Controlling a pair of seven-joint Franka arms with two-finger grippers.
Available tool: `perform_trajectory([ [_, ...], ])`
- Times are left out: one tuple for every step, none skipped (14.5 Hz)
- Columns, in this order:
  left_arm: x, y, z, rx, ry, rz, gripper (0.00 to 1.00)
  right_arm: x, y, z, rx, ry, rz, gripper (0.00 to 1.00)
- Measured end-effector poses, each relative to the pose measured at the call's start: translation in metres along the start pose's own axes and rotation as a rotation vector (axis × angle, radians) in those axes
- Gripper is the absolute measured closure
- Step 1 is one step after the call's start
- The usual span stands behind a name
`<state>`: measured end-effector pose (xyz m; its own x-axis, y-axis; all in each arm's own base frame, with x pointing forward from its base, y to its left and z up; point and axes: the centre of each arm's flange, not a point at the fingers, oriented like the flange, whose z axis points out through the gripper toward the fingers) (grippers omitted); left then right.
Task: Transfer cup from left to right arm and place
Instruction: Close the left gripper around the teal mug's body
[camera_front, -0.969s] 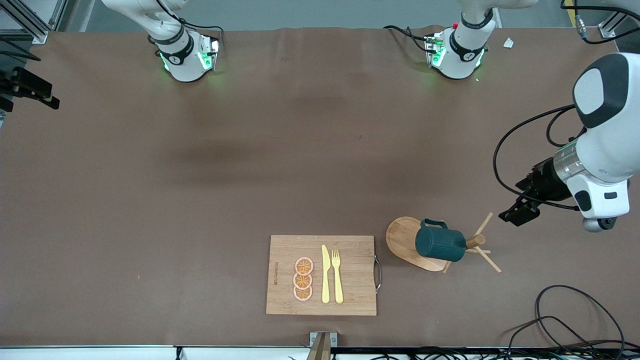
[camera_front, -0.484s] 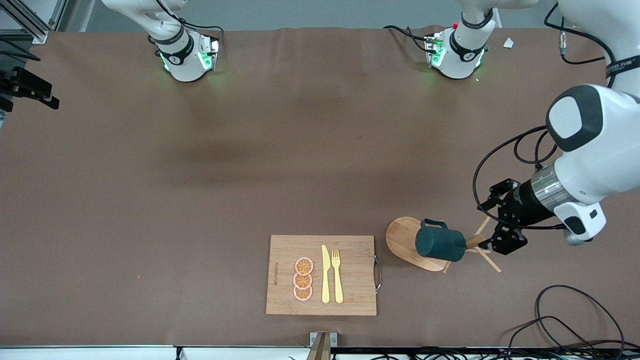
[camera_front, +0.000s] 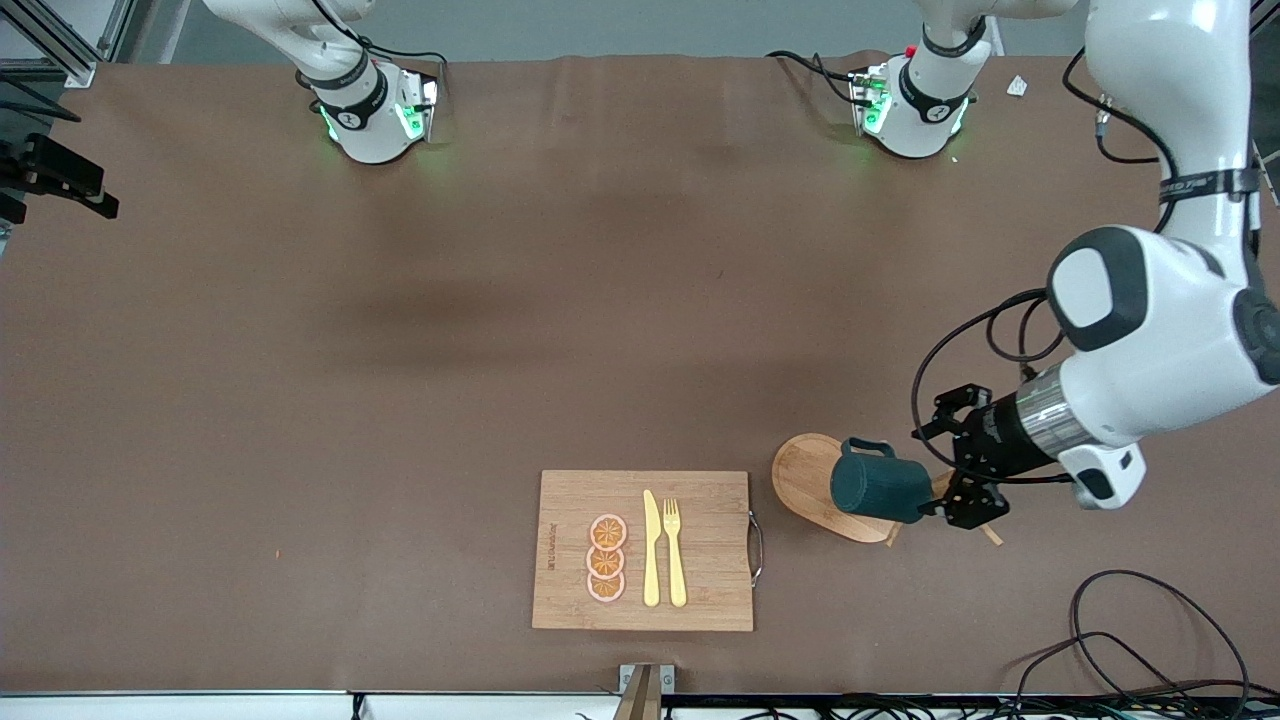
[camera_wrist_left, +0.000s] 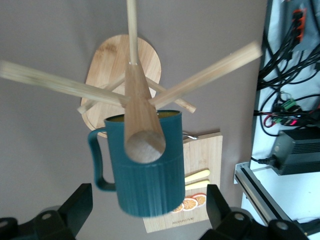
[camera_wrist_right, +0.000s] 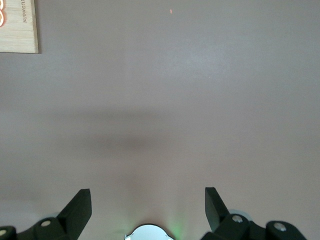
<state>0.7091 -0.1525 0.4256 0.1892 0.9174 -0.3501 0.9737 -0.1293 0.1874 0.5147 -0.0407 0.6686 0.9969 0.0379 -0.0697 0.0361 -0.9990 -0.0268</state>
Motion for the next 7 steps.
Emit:
perform_trajectory([
  [-0.001, 0.000, 0.013, 0.005, 0.000, 0.000, 0.00, 0.000, 0.000, 0.000, 0.000, 0.000, 0.000, 0.00],
  [0.000, 0.000, 0.021, 0.008, 0.000, 0.000, 0.00, 0.000, 0.000, 0.000, 0.000, 0.000, 0.000, 0.00],
  [0.000, 0.000, 0.025, 0.010, 0.000, -0.001, 0.00, 0.000, 0.000, 0.000, 0.000, 0.000, 0.000, 0.00],
  [0.001, 0.001, 0.025, 0.010, 0.000, -0.002, 0.00, 0.000, 0.000, 0.000, 0.000, 0.000, 0.000, 0.00],
  [0.001, 0.001, 0.024, 0.008, 0.000, -0.002, 0.00, 0.000, 0.000, 0.000, 0.000, 0.000, 0.000, 0.00],
  [0.001, 0.002, 0.024, 0.006, 0.000, -0.002, 0.00, 0.000, 0.000, 0.000, 0.000, 0.000, 0.000, 0.00],
  [0.001, 0.002, 0.024, 0.007, -0.001, -0.003, 0.00, 0.000, 0.000, 0.000, 0.000, 0.000, 0.000, 0.00],
])
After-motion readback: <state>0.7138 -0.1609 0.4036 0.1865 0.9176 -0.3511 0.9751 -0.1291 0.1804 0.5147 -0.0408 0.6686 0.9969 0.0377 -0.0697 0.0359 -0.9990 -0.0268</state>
